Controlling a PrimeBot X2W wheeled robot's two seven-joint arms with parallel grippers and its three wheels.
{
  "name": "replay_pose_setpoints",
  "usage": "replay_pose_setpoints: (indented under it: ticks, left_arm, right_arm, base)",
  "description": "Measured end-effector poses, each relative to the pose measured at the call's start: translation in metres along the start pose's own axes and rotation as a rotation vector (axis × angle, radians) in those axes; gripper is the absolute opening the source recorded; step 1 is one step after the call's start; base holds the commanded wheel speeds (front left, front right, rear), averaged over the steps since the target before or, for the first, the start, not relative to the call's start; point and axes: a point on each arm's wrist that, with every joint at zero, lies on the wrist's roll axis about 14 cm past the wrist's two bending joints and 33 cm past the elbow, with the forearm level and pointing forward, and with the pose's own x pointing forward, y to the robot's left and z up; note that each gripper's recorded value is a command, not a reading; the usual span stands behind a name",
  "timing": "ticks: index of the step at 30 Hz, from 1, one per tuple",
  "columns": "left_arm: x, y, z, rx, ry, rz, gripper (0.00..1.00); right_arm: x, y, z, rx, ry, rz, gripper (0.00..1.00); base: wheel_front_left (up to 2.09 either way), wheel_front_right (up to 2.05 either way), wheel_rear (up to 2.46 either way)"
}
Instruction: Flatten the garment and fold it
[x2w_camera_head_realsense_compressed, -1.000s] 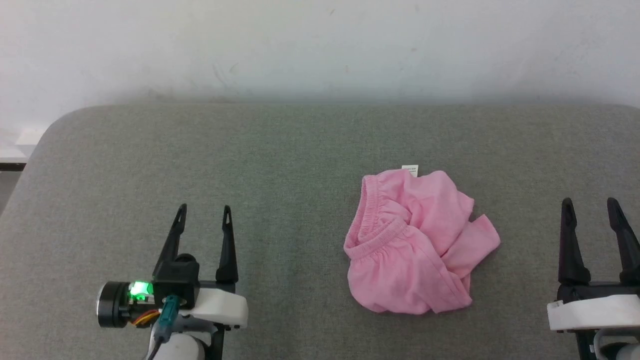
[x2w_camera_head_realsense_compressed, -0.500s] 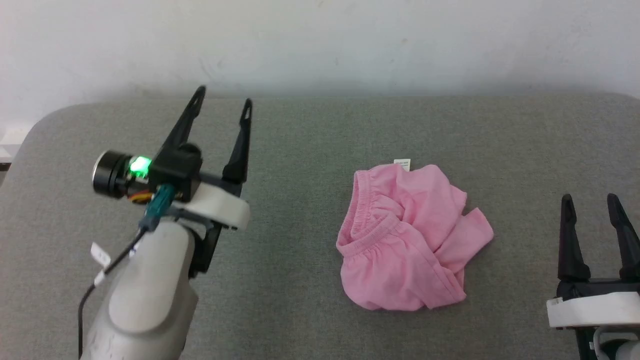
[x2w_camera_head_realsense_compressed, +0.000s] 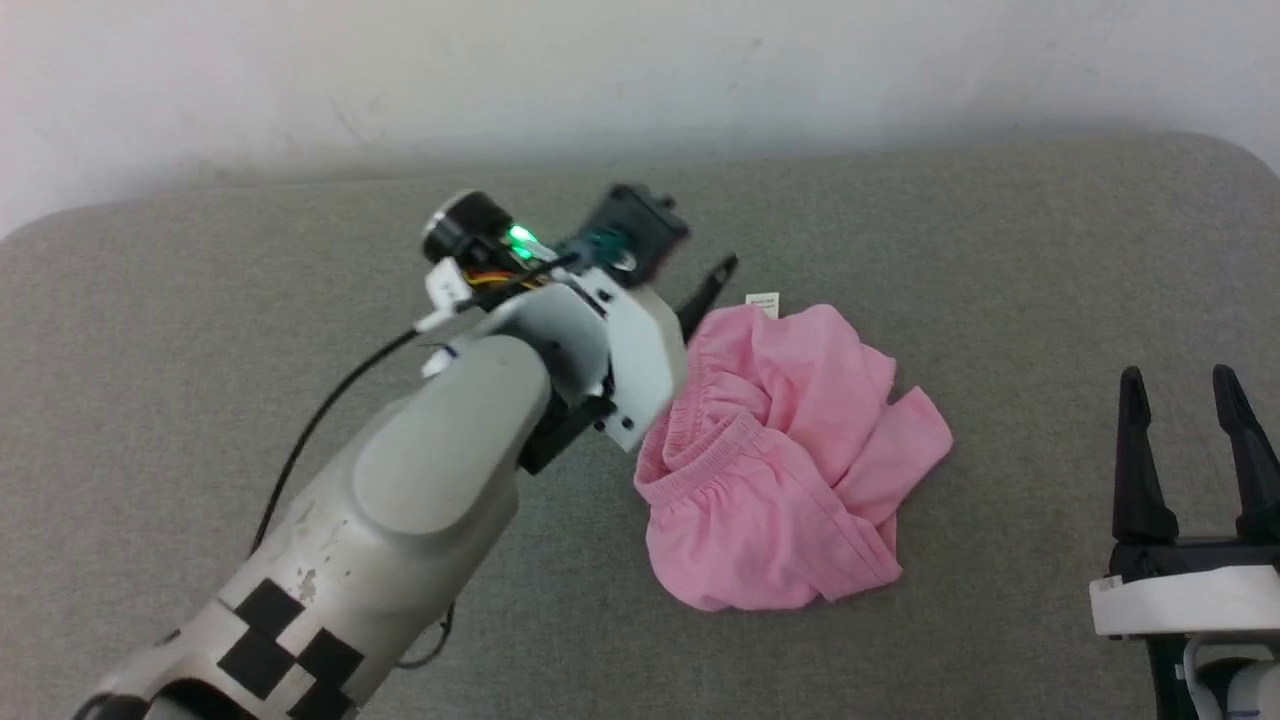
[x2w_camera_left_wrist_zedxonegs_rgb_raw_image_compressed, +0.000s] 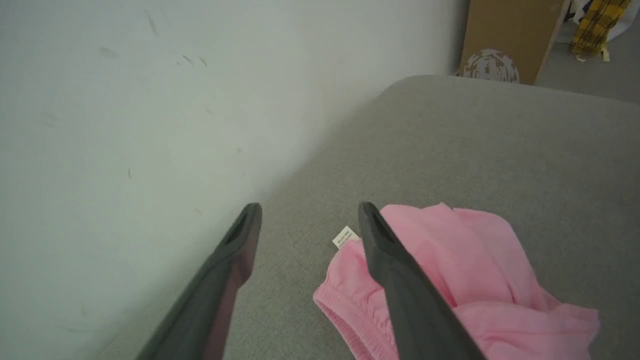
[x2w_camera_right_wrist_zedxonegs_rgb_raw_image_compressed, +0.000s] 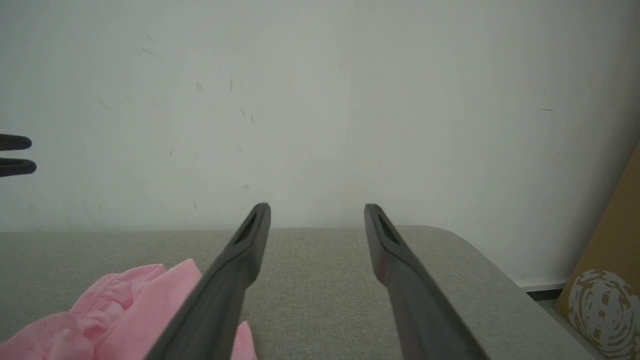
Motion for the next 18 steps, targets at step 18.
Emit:
replay_pose_setpoints:
  ticks: [18]
  left_arm:
    - [-0.016,-0.091,-0.125,0.031,0.713,-0.488,1.00]
  right_arm:
    - [0.003,-0.028,-0.012,-0.019,0.032,-0.083,1.00]
  base:
    - [0.00,0.00,0.00]
